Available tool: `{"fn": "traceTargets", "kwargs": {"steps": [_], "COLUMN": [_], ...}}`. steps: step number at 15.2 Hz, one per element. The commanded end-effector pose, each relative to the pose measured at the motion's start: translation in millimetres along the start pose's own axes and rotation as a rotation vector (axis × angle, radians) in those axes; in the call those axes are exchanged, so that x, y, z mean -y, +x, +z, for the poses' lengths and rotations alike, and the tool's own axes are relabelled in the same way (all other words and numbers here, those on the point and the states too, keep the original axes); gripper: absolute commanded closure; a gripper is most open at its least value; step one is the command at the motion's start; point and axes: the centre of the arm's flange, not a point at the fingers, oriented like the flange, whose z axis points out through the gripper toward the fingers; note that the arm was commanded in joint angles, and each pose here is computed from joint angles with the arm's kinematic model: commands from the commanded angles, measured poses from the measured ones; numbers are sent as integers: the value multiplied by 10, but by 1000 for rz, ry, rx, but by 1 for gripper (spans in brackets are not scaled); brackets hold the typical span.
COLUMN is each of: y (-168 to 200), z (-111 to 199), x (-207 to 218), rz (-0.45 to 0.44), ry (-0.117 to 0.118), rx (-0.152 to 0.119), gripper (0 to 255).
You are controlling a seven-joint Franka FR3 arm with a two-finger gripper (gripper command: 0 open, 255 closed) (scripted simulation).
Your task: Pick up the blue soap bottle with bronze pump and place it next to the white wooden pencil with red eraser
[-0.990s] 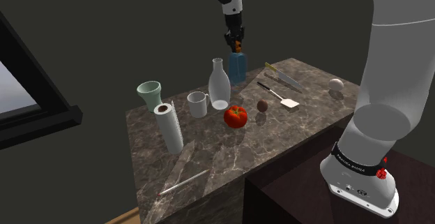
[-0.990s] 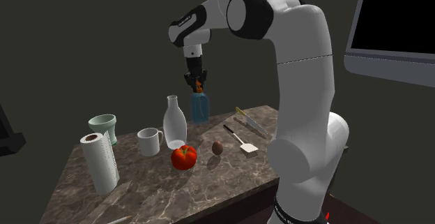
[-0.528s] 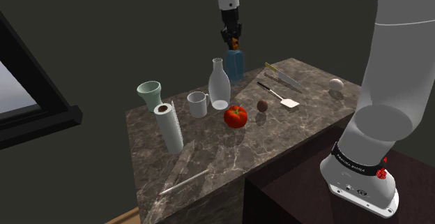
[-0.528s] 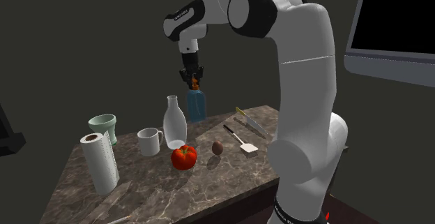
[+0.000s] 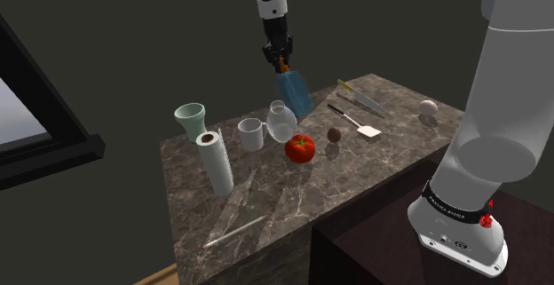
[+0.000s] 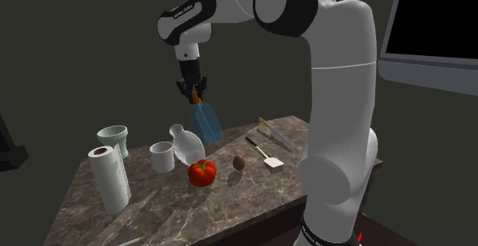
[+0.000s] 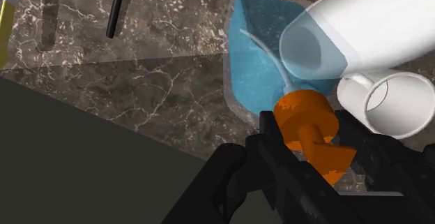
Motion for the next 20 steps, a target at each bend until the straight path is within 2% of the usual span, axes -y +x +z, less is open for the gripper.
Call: {"fn": "traceTargets", "kwargs": {"steps": [1,20], "y": [-28,-151], "z": [-21,-95], "x": [287,2791], "rz": [1,1], "ry": [0,0], "rx": [0,0], "gripper": [255,255]}}
